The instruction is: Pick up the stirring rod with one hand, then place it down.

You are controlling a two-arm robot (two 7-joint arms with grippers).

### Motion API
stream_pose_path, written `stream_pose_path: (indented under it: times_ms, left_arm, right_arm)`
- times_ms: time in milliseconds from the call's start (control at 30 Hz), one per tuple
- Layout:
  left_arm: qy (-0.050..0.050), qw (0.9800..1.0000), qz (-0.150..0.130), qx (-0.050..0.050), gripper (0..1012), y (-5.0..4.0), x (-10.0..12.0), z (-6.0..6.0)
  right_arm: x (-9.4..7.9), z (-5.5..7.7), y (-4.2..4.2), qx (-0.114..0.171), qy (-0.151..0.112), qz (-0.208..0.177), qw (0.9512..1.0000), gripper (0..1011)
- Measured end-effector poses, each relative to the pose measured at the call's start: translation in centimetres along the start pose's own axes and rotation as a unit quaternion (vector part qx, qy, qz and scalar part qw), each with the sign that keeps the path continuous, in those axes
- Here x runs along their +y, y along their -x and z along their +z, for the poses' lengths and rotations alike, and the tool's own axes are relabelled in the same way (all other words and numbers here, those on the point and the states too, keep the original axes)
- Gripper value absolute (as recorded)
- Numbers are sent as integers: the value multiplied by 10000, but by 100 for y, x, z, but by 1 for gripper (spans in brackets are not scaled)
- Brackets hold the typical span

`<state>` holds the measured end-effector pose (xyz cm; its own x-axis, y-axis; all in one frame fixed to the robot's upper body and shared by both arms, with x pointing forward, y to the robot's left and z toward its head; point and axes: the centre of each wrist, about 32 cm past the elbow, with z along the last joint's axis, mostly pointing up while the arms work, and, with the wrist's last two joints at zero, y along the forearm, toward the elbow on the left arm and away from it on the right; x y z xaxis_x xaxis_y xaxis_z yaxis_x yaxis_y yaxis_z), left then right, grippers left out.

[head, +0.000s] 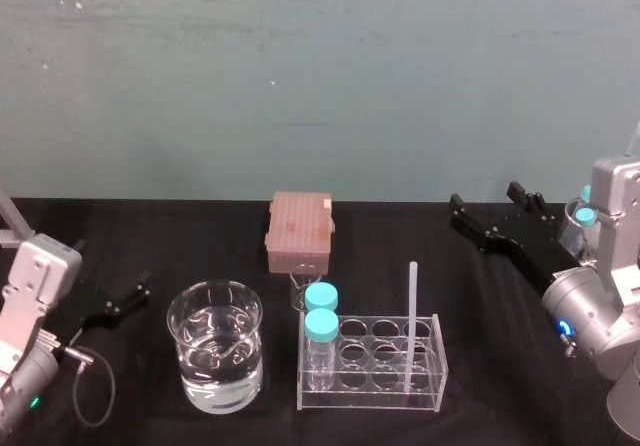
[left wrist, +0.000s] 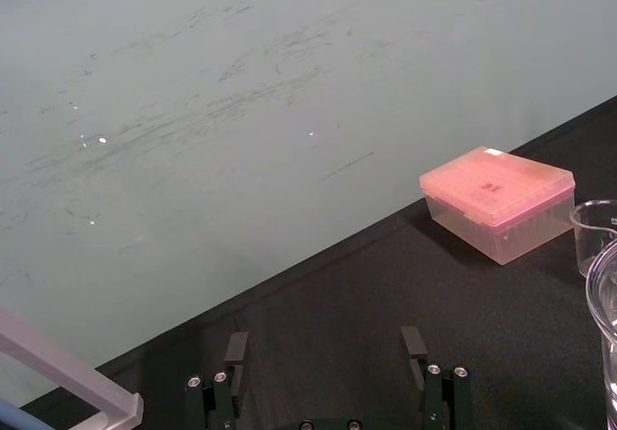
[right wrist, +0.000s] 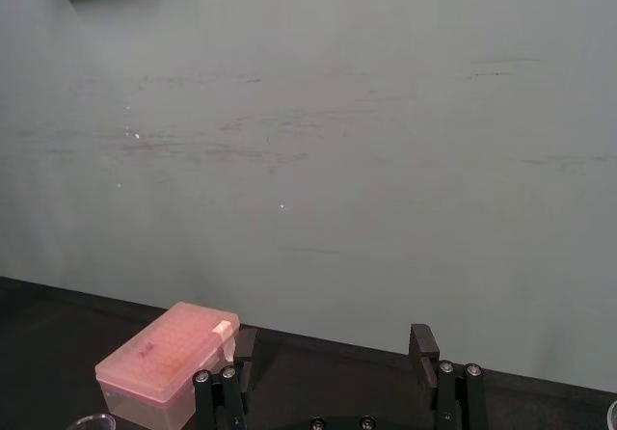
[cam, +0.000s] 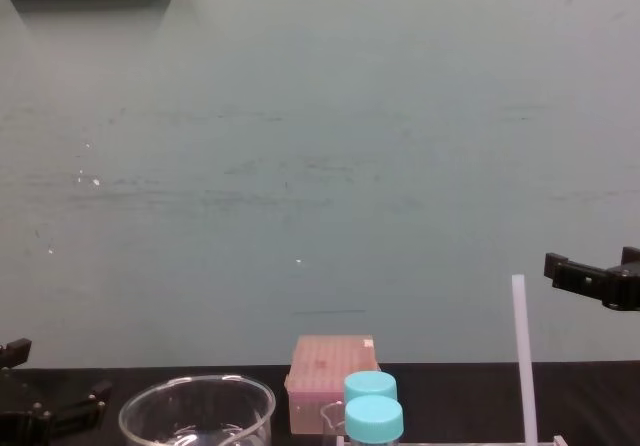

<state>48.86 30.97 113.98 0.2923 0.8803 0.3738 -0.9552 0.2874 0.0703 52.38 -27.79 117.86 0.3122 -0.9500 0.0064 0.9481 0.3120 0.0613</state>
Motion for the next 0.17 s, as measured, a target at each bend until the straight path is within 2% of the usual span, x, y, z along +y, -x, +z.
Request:
stream_pose_path:
  times_ms: [167]
  left_arm:
    - [0,10000,0,0,1005,0,0,0]
  right_arm:
    - [1,2,0,1,-6,-2,10000,1003]
